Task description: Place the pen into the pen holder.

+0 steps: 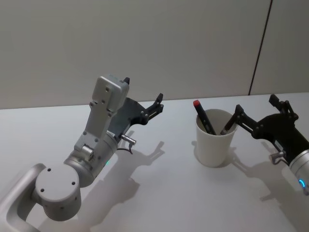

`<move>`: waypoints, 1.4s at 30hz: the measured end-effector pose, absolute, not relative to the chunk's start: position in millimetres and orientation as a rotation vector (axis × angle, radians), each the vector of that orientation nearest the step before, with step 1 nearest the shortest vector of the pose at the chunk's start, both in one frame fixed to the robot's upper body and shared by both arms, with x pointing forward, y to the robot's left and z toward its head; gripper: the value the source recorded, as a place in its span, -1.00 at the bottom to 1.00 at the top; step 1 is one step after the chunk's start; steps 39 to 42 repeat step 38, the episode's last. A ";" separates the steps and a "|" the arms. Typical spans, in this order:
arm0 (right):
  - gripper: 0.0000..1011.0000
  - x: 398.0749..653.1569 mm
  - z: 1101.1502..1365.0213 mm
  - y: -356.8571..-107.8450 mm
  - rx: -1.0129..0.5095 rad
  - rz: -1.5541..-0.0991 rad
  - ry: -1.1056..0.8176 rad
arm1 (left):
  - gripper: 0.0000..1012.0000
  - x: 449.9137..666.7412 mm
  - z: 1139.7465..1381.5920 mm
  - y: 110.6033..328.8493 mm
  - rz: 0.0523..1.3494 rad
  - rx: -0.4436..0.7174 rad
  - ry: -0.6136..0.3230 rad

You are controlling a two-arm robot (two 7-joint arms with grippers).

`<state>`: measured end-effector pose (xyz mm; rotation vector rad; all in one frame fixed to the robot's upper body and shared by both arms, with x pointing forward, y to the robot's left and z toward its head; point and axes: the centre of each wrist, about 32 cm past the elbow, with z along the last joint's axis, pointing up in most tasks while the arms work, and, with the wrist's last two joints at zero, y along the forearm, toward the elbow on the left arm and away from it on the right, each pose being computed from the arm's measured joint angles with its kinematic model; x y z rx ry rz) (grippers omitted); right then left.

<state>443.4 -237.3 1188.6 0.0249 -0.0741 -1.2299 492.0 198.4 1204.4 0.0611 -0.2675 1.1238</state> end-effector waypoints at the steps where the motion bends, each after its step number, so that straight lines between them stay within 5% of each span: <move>1: 0.98 443.4 1188.6 -237.2 0.025 -1.230 -0.074 | 0.98 492.0 1204.4 198.4 1.124 0.061 -0.268; 42: 0.98 443.3 1188.7 -237.1 0.026 -1.230 -0.075 | 0.98 492.0 1204.4 198.4 1.124 0.061 -0.268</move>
